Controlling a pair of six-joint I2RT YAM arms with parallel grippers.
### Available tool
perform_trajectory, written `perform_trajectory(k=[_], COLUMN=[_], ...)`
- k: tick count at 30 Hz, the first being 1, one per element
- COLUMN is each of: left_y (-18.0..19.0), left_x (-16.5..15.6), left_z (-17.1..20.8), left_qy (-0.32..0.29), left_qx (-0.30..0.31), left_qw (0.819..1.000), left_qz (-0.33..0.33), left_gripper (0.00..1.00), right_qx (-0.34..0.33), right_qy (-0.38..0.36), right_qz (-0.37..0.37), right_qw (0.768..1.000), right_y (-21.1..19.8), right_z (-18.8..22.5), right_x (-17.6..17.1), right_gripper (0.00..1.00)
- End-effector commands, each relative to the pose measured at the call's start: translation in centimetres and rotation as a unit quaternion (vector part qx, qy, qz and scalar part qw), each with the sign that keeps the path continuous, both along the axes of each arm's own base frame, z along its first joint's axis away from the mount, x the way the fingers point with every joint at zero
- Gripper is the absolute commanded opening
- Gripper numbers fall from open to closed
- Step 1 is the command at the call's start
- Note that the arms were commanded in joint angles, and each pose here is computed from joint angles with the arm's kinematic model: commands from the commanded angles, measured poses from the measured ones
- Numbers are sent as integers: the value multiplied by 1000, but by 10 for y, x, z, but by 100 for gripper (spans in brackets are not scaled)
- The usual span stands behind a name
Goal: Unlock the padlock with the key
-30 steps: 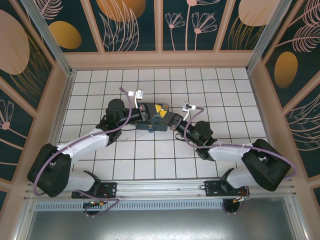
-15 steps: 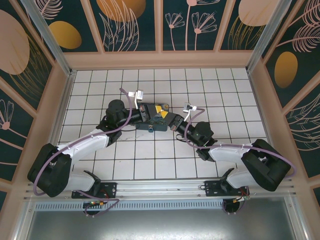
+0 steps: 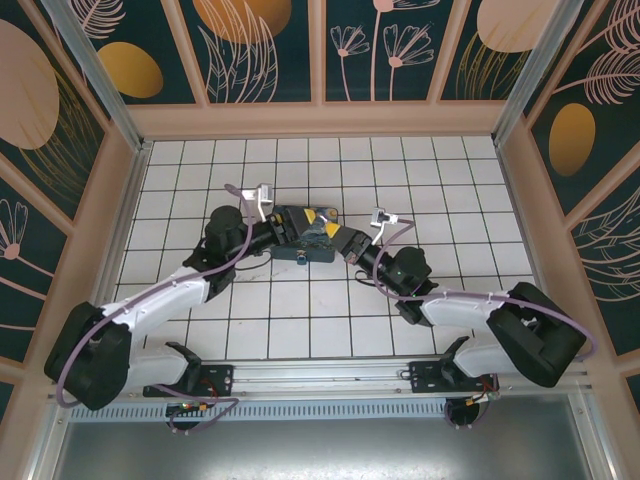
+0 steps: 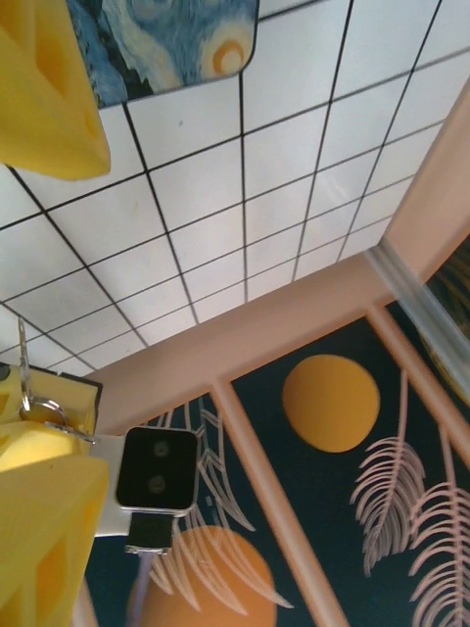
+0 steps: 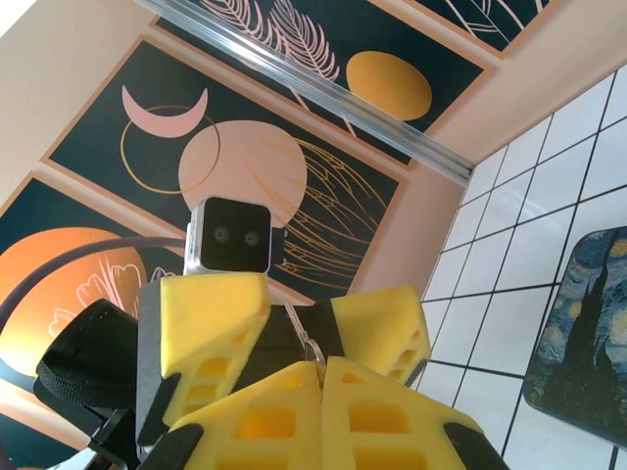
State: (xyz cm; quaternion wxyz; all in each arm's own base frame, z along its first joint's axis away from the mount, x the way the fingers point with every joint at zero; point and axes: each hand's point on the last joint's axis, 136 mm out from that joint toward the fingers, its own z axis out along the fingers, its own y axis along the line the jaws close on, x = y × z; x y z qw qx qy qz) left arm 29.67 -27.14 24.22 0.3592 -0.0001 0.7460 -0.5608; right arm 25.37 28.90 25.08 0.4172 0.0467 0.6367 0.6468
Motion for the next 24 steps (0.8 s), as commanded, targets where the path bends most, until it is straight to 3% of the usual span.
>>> perform_trajectory(k=[1,6,13,24], left_y=[20,33,47,43], left_x=[-1,-19,-33,-26], left_z=[-10,-48,-104,-154], left_qy=[4,17,33,20], left_qx=[16,62,139,213], left_qw=[999,997,989,976], left_qz=[41,41,38,28], left_gripper=[78,82,81,65], right_qx=[2,-49,-65,-39], right_qy=[-1,67,106,160], right_qz=[-11,-26,-11,-20], right_qw=[1000,996,992,986], right_y=[-7,1,22,34], right_z=[5,-25,-47,-77], right_x=[1,16,36,58], right_gripper=[0,0,0,0])
